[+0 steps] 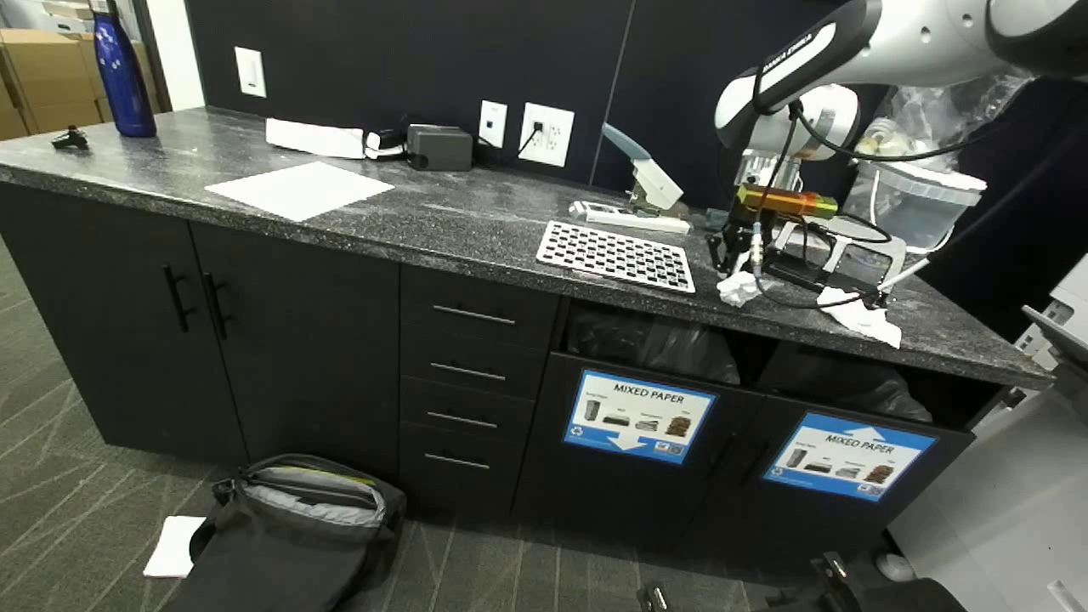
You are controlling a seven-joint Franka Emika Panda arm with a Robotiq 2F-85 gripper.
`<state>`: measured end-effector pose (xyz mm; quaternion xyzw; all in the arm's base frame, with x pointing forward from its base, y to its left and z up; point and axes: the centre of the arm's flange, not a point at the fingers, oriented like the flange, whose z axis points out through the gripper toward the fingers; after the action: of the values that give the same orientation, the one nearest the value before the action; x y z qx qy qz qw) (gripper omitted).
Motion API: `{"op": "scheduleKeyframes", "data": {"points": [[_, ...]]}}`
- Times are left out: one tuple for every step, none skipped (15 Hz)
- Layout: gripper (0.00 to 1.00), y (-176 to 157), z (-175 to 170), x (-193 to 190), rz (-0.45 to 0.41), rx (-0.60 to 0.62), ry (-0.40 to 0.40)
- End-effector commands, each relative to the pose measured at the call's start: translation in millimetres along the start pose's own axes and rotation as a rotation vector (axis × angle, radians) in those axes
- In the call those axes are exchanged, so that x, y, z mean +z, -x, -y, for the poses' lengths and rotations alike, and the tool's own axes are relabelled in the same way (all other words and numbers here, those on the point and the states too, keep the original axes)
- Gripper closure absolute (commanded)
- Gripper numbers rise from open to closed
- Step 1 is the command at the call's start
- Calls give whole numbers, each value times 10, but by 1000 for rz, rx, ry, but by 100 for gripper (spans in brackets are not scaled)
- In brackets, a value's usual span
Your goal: Pick up the papers from the counter and throw them in the bin
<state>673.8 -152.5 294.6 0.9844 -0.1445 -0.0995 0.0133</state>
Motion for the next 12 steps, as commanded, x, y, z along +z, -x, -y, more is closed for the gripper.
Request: {"op": "scheduleKeyframes", "data": {"points": [[90, 858, 234, -134, 44, -81, 0], [92, 1005, 296, -125, 66, -91, 12], [93, 1162, 356, -105, 84, -106, 18], [93, 1315, 412, -66, 98, -120, 18], [93, 1464, 475, 12, 87, -126, 13], [93, 1587, 561, 156, 91, -129, 17], [93, 1716, 638, 238, 83, -129, 22], [92, 1833, 709, 348, 50, -111, 20], [92, 1916, 796, 507, 13, -94, 23], [92, 1995, 884, 655, -63, -88, 38], [93, 2062, 954, 796, -104, -84, 47], [92, 2121, 1025, 943, -150, -93, 64]]}}
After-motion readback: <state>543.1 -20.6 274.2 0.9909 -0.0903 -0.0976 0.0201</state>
